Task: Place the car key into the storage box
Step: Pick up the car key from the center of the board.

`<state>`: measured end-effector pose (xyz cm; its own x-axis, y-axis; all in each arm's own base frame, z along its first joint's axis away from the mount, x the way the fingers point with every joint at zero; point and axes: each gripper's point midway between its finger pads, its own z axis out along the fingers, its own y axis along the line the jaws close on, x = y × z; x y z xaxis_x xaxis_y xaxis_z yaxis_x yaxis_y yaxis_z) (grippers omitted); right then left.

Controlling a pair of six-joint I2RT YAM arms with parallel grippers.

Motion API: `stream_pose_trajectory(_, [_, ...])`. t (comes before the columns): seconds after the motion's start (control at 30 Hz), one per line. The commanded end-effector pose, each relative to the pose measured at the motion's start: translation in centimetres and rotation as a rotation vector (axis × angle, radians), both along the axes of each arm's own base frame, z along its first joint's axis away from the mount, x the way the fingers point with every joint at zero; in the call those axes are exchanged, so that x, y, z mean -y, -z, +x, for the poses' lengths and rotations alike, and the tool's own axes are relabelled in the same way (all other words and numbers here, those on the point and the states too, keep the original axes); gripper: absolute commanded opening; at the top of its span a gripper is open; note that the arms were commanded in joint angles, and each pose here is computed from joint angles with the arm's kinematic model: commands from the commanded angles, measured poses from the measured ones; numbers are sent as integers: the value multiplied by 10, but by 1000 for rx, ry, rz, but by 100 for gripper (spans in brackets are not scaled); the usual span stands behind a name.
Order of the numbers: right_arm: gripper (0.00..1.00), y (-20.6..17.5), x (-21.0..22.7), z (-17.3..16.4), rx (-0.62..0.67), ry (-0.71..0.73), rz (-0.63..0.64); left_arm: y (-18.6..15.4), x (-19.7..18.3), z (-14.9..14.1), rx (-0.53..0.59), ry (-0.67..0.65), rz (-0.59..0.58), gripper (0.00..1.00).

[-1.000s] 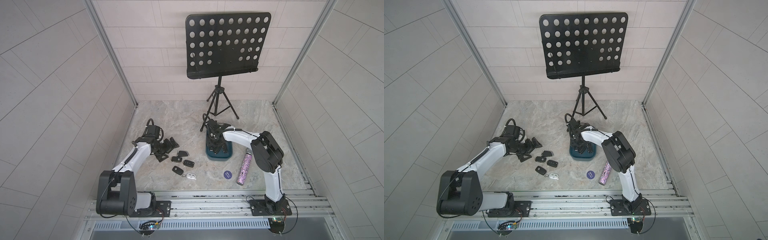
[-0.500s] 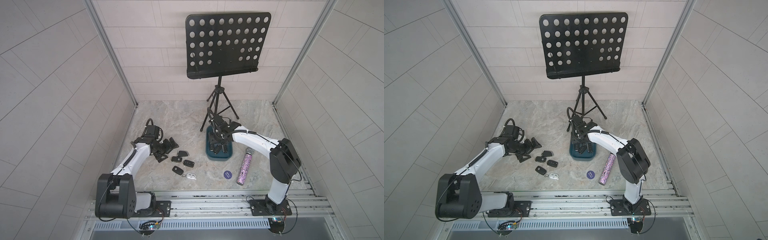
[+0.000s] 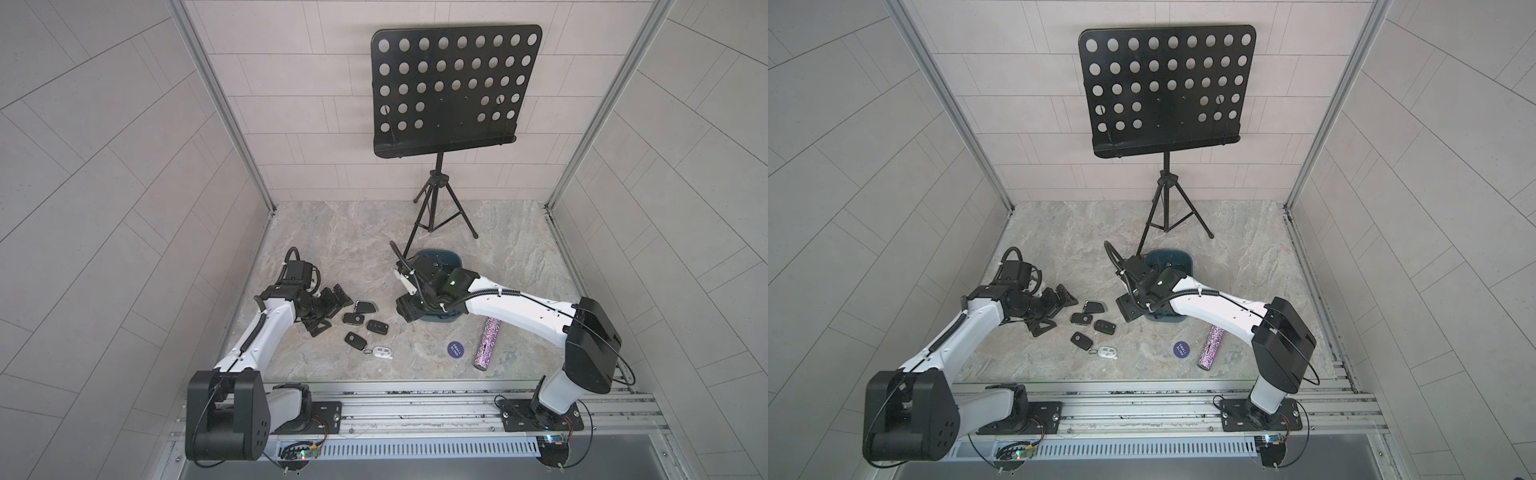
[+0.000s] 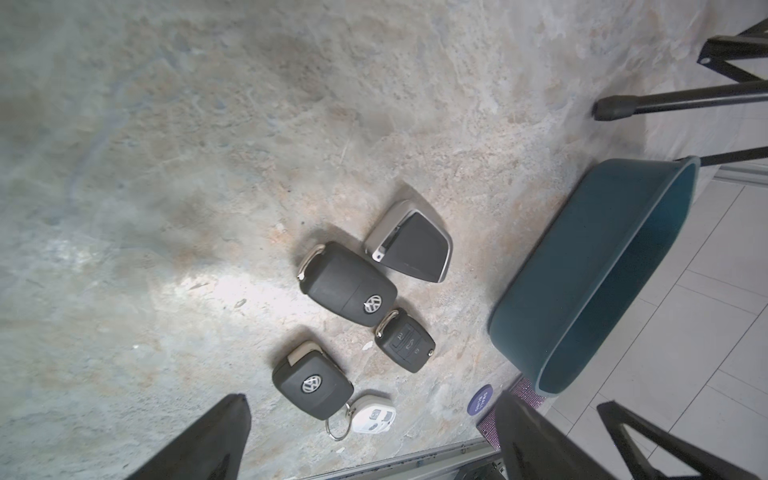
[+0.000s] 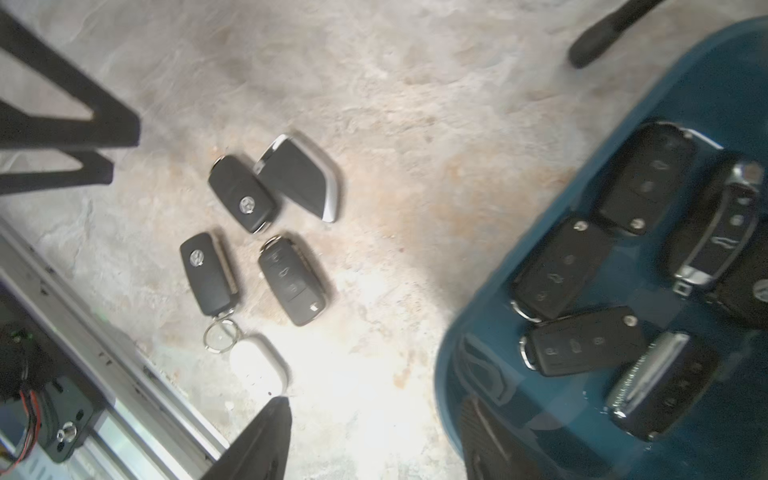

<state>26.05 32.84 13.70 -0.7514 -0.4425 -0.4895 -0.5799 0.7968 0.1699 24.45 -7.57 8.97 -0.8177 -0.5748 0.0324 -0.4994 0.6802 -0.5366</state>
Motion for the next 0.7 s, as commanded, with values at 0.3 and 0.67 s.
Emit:
stream_pose_trajectory(0.3, [72, 38, -53, -15, 30, -225, -129, 10, -12, -18, -79, -55, -74, 100])
stream_pose_trajectory(0.67, [76, 71, -81, -8, 15, -308, -223, 14, -17, -22, -86, -86, -96, 100])
